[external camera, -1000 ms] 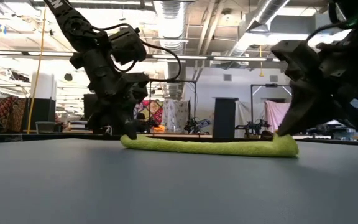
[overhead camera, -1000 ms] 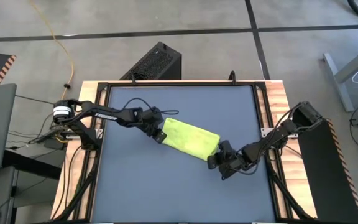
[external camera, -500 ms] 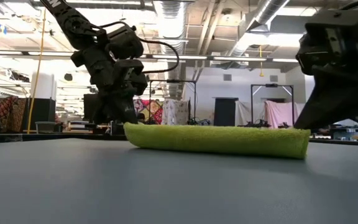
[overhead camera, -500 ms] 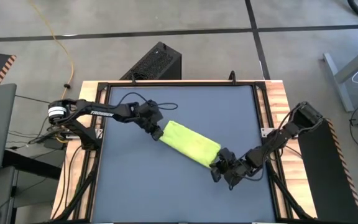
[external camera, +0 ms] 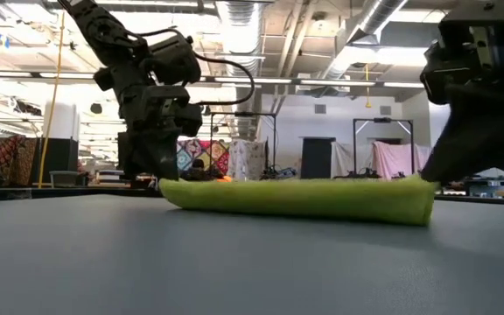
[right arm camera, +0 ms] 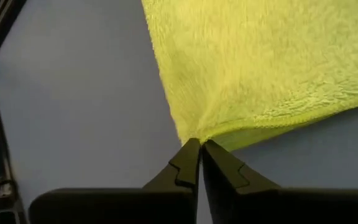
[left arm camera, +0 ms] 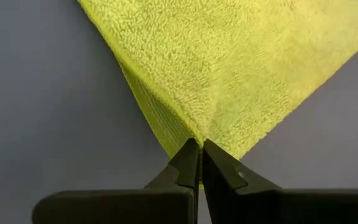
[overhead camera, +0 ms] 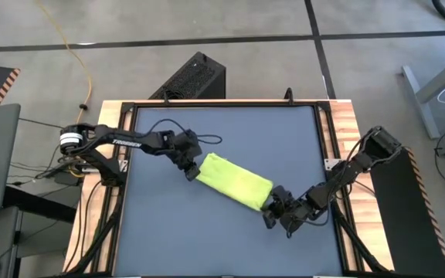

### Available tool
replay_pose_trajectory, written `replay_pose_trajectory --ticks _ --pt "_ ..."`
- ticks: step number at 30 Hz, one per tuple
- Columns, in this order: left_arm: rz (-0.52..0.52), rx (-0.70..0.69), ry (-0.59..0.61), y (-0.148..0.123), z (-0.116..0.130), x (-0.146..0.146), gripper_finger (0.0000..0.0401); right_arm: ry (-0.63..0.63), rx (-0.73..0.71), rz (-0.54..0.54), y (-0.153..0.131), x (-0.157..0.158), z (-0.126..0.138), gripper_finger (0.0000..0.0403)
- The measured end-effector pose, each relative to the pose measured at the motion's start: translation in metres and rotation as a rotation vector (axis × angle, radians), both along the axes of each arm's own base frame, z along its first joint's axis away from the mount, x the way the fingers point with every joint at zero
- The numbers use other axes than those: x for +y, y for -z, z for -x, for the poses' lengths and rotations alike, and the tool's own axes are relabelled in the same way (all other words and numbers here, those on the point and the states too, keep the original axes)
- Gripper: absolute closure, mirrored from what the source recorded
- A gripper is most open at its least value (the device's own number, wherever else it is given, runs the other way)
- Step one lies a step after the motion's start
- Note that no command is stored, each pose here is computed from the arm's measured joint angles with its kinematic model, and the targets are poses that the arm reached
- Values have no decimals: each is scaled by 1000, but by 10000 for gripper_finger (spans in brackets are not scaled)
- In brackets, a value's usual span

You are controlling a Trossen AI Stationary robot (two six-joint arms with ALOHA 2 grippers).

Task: Roll towel
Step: Fold the green towel

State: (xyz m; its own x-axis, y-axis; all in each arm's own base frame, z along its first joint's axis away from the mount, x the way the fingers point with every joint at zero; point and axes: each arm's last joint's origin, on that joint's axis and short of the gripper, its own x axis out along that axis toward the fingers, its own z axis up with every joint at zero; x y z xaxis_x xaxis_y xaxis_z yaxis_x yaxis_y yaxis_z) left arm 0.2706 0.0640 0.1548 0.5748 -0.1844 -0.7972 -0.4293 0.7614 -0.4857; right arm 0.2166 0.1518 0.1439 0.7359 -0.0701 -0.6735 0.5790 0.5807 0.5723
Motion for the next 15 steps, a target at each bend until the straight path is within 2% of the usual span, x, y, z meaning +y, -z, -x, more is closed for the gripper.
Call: replay_pose_trajectory --ticks 4,7,11,15 --pt "-41 20 -9 1 -1 -6 401 -78 61 -78 1 3 1 316" --pt "-43 35 7 2 0 -10 401 -102 80 -99 2 4 2 281" --pt "-63 91 24 4 4 -13 387 -141 75 -61 -2 3 3 235" --pt "-89 156 15 7 9 -11 353 -162 37 8 -12 -2 4 202"
